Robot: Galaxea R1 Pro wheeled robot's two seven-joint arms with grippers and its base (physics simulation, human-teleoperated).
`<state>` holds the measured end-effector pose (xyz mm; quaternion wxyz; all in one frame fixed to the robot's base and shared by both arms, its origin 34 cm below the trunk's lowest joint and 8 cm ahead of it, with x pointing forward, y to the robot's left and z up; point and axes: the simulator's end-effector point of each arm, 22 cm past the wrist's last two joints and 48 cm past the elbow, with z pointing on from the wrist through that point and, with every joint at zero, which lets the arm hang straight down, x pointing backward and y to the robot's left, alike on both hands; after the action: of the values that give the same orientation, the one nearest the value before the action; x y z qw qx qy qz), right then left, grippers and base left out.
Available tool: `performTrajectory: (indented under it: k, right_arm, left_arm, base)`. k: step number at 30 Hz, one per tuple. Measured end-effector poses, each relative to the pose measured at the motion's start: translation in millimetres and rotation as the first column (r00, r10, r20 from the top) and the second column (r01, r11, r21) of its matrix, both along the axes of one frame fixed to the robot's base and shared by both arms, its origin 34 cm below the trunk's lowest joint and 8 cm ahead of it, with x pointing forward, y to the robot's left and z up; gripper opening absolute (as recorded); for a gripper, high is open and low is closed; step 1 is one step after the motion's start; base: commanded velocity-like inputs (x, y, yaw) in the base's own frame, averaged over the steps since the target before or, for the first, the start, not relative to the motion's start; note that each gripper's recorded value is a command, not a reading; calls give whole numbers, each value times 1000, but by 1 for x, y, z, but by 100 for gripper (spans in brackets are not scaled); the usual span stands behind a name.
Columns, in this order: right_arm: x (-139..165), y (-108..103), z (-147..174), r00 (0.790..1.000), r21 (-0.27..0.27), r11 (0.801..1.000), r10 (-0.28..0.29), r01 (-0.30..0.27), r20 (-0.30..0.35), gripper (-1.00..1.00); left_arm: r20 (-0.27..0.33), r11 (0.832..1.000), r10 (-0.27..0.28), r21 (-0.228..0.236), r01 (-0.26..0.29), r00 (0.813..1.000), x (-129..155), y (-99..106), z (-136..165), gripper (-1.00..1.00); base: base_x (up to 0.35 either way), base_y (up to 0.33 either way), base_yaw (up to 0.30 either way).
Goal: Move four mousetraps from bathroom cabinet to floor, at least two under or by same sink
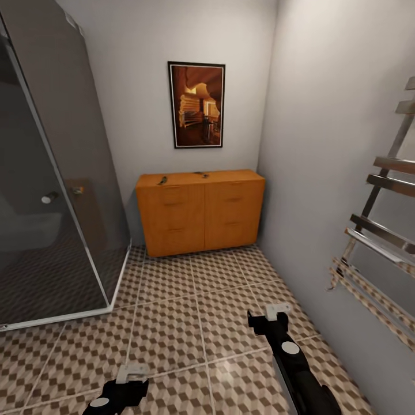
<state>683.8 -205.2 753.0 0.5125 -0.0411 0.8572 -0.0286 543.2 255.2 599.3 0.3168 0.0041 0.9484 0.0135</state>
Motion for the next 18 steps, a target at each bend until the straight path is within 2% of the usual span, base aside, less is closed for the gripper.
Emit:
performTrajectory:
  k: [10, 18]
  right_arm:
    - [0, 0, 0, 1000, 0, 1000, 1, -1, 0, 100]
    - [0, 0, 0, 1000, 0, 1000, 1, -1, 0, 100]
  left_arm:
    - [0, 1000, 0, 0, 0, 1000, 0, 0, 0, 100]
    - [0, 1000, 0, 0, 0, 1000, 0, 0, 0, 100]
  base:
    - [333, -4, 6]
    - [333, -77, 135]
